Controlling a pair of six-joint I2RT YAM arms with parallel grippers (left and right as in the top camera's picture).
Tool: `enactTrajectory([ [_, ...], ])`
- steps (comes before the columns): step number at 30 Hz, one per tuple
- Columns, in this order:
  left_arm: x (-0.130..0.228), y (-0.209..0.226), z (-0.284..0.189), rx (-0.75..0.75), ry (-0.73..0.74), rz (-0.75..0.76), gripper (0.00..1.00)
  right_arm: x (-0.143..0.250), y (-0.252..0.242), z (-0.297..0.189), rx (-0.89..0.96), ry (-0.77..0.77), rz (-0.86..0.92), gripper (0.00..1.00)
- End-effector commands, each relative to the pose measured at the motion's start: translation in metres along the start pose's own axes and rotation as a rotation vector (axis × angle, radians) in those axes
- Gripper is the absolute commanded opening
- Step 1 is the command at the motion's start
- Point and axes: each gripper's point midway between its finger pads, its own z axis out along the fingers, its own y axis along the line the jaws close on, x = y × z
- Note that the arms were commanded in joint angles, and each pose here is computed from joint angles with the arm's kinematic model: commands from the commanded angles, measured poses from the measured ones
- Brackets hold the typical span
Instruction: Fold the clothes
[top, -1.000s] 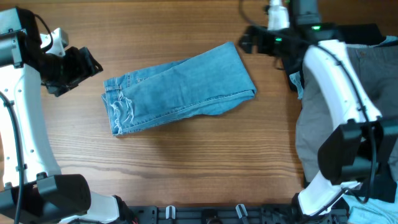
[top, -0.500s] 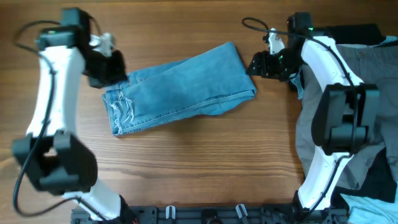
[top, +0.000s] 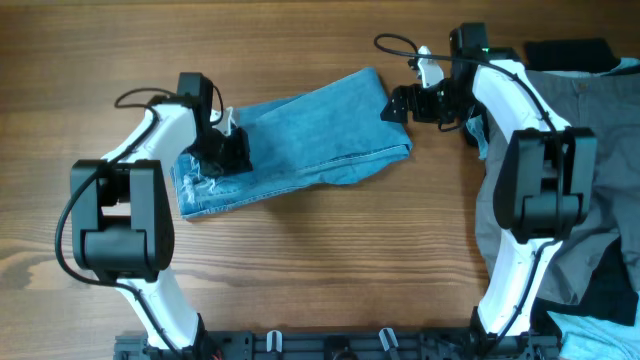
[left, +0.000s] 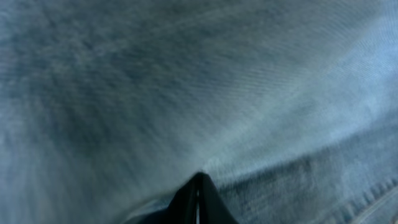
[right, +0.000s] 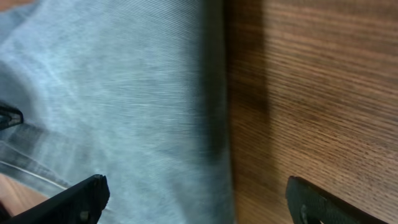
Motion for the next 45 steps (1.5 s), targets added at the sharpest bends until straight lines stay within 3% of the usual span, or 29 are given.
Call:
enactTrajectory([
  [1, 0.012, 0.027, 0.022, -0.080, 0.007, -0.130, 0.07, 0.011, -0.014, 0.019, 0.023, 0.051, 0.011, 0.97],
  [8, 0.014, 0.029, 0.023, -0.092, 0.013, -0.129, 0.07, 0.013, -0.006, 0.028, -0.023, 0.064, 0.003, 0.96],
  [16, 0.014, 0.029, 0.023, -0.093, 0.011, -0.128, 0.10, 0.026, 0.035, 0.067, -0.069, 0.140, -0.080, 0.71],
  [17, 0.013, 0.029, 0.023, -0.092, 0.009, -0.127, 0.11, 0.028, 0.043, 0.071, -0.073, 0.151, -0.096, 0.62],
  [20, 0.011, 0.029, 0.023, -0.089, 0.003, -0.125, 0.13, 0.033, 0.052, 0.080, -0.042, 0.174, -0.135, 0.04],
  [23, 0.009, 0.027, 0.020, -0.088, 0.001, -0.124, 0.22, 0.028, 0.031, 0.072, 0.117, 0.174, -0.070, 0.04],
  [26, 0.006, 0.023, 0.008, -0.090, 0.006, -0.132, 0.61, 0.019, -0.006, 0.040, 0.326, 0.138, 0.019, 0.04],
  [29, -0.002, 0.019, -0.014, -0.089, 0.001, -0.145, 0.70, 0.007, -0.021, 0.003, 0.396, 0.079, 0.040, 0.04],
  [34, -0.018, 0.013, -0.071, -0.086, -0.009, -0.177, 0.75, -0.025, -0.024, -0.087, 0.436, -0.123, 0.067, 0.04],
  [39, -0.027, 0.025, -0.110, -0.079, -0.033, -0.246, 0.73, -0.044, 0.011, -0.168, 0.449, -0.335, 0.030, 0.04],
  [42, -0.025, 0.035, -0.116, -0.078, -0.029, -0.282, 0.72, -0.043, 0.036, -0.176, 0.445, -0.359, -0.013, 0.04],
  [45, -0.023, 0.044, -0.120, -0.078, -0.024, -0.312, 0.70, -0.039, 0.062, -0.155, 0.416, -0.318, -0.052, 0.04],
])
